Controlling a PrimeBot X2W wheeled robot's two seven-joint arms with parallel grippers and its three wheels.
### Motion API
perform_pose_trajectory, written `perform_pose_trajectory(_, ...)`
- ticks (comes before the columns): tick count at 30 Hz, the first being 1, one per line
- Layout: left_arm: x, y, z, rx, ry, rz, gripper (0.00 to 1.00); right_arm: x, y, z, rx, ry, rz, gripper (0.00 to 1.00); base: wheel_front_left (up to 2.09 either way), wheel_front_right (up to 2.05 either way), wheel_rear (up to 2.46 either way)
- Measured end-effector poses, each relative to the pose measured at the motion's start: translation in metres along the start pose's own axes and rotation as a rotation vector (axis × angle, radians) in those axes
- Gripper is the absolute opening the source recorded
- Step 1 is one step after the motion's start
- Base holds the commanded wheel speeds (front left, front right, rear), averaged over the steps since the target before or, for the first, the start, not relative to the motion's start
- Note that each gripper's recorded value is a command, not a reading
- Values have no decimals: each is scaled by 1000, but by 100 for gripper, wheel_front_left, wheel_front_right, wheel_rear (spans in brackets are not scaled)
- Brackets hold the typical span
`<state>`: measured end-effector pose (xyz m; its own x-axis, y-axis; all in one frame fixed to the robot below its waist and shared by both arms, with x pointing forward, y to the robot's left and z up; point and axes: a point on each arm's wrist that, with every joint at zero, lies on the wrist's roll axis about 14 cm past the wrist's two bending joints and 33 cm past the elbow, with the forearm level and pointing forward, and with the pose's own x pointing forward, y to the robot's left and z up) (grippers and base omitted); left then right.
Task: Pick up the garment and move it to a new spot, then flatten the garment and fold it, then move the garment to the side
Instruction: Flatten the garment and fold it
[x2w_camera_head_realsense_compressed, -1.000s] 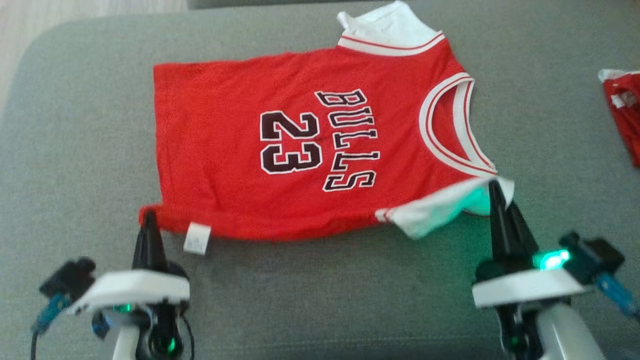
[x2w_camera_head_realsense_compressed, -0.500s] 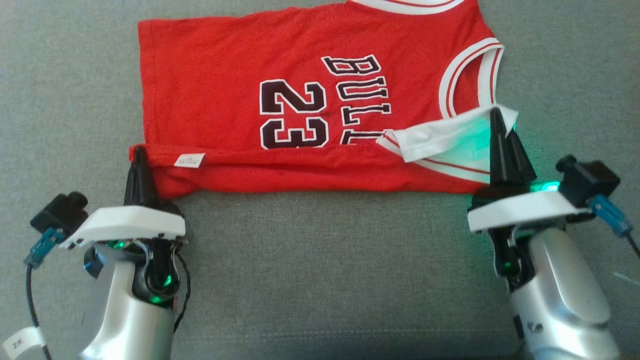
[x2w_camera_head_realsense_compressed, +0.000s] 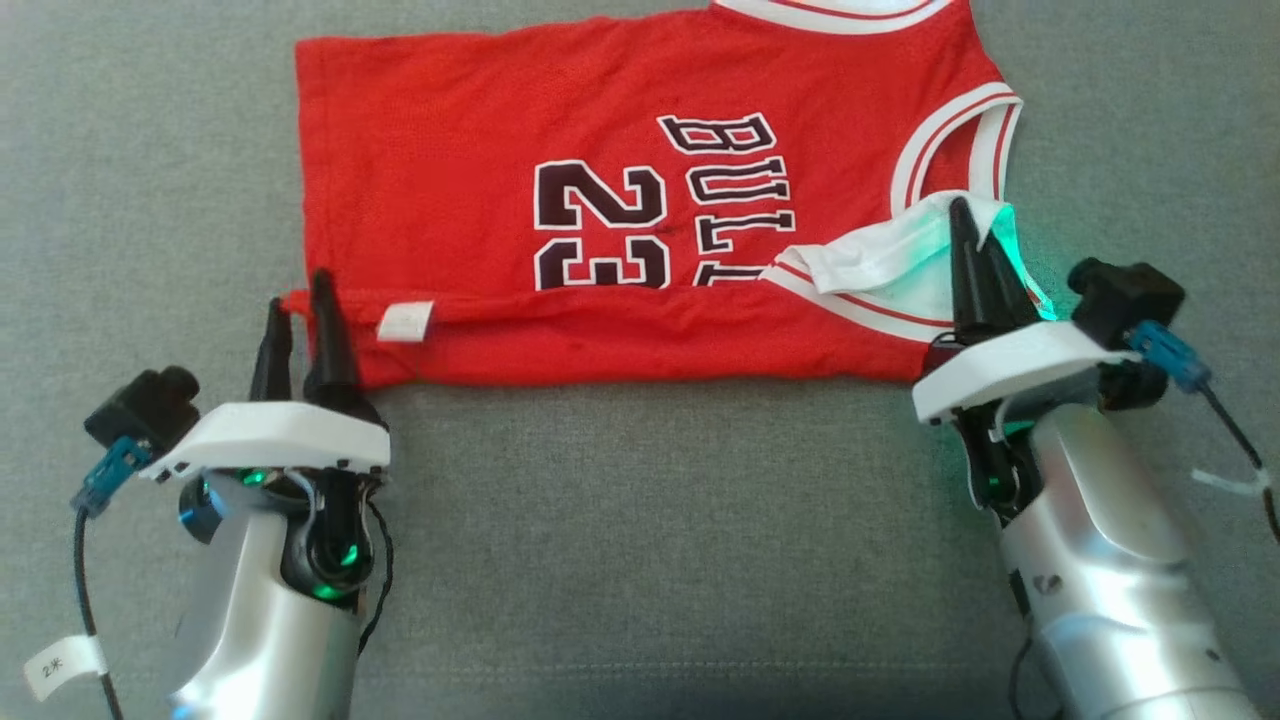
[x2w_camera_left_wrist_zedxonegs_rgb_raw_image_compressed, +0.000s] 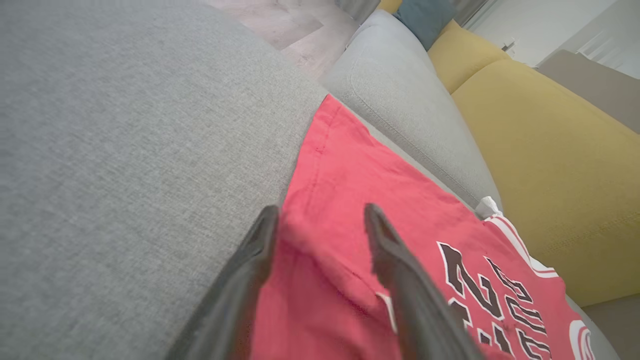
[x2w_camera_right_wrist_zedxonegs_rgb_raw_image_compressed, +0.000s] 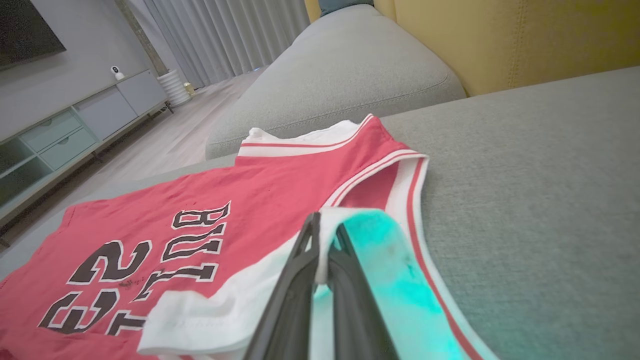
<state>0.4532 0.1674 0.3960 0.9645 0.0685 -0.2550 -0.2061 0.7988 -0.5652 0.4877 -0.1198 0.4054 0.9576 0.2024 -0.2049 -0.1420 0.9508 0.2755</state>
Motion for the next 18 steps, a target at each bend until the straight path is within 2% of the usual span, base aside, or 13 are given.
perform_pose_trajectory(1,-1,-1,2,4,-5,-5,100,1,2,-1,-2,8,4,86,0,0,0)
perform_pose_trajectory(2,-3,-2,4,4,-10,-8,100,3,3,-2,-7,16,8,100,0,0,0)
perform_pose_trajectory(10,-32,-1,4,6,-22,-24,100,22,16,5,-44,48,42,100,0,0,0)
perform_pose_trajectory(18,-53,7,-17,28,51,-3,100,42,16,52,-71,-58,30,100,0,0,0)
